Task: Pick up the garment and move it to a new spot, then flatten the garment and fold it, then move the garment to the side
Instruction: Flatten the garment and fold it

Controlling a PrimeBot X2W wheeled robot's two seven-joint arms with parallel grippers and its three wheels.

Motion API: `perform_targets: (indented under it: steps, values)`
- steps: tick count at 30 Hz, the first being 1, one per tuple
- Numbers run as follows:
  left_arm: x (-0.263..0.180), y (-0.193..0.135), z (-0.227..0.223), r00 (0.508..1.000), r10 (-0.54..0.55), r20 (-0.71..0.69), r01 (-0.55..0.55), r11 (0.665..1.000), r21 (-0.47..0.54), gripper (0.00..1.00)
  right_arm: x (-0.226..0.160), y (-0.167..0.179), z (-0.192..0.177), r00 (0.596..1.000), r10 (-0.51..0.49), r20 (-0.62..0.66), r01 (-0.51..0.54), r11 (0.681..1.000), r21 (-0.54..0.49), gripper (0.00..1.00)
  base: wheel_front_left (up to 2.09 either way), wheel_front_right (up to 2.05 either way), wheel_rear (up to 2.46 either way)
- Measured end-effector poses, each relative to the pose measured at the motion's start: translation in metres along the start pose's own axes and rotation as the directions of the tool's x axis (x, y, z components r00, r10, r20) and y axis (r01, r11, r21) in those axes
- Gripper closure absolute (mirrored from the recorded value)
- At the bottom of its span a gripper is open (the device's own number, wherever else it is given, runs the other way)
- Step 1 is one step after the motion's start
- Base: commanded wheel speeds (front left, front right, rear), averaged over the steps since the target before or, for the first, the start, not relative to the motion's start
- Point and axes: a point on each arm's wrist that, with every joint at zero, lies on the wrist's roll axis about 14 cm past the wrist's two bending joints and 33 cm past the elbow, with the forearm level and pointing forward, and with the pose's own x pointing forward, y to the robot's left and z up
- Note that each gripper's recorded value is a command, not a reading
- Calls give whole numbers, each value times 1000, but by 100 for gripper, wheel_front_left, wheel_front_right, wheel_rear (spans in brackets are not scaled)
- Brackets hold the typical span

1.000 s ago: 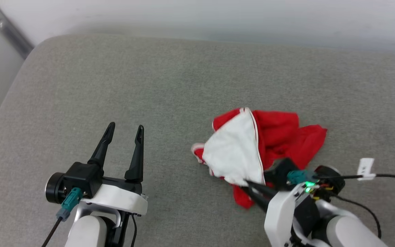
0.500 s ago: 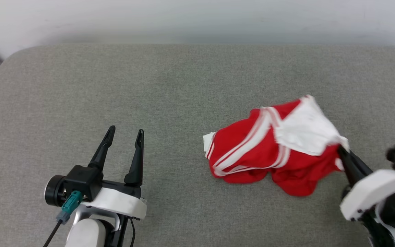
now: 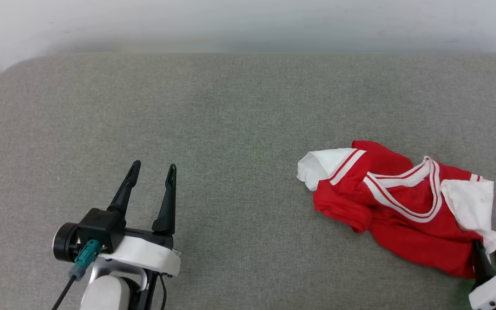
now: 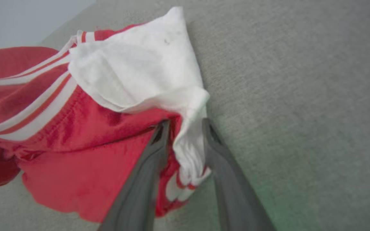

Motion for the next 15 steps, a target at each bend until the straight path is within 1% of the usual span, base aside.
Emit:
perform_targets:
  steps: [3, 5, 8, 10, 13, 15]
  values:
    - [-3, 1, 1, 1000, 4, 1, -4, 1000, 4, 0, -2, 9, 28, 990, 25, 142, -22, 999, -29, 0, 0, 0, 0]
    - [-7, 2, 1, 1000, 8, -2, -8, 1000, 4, 0, -7, 19, 49, 969, 58, 241, -45, 997, -60, 0, 0, 0, 0]
    - [-12, 3, 3, 1000, 14, -1, -14, 1000, 5, 0, -16, 38, 74, 931, 120, 345, -74, 987, -143, 0, 0, 0, 0]
    - [-15, 4, 4, 1000, 19, -1, -19, 1000, 6, 0, -23, 53, 85, 909, 167, 382, -96, 976, -197, 0, 0, 0, 0]
    - [-20, 5, 4, 1000, 25, -4, -25, 1000, 8, 0, -35, 75, 92, 886, 236, 399, -125, 950, -285, 0, 0, 0, 0]
    - [-24, 6, 4, 1000, 27, -5, -27, 1000, 10, 0, -43, 91, 94, 871, 287, 400, -158, 932, -325, 0, 0, 0, 0]
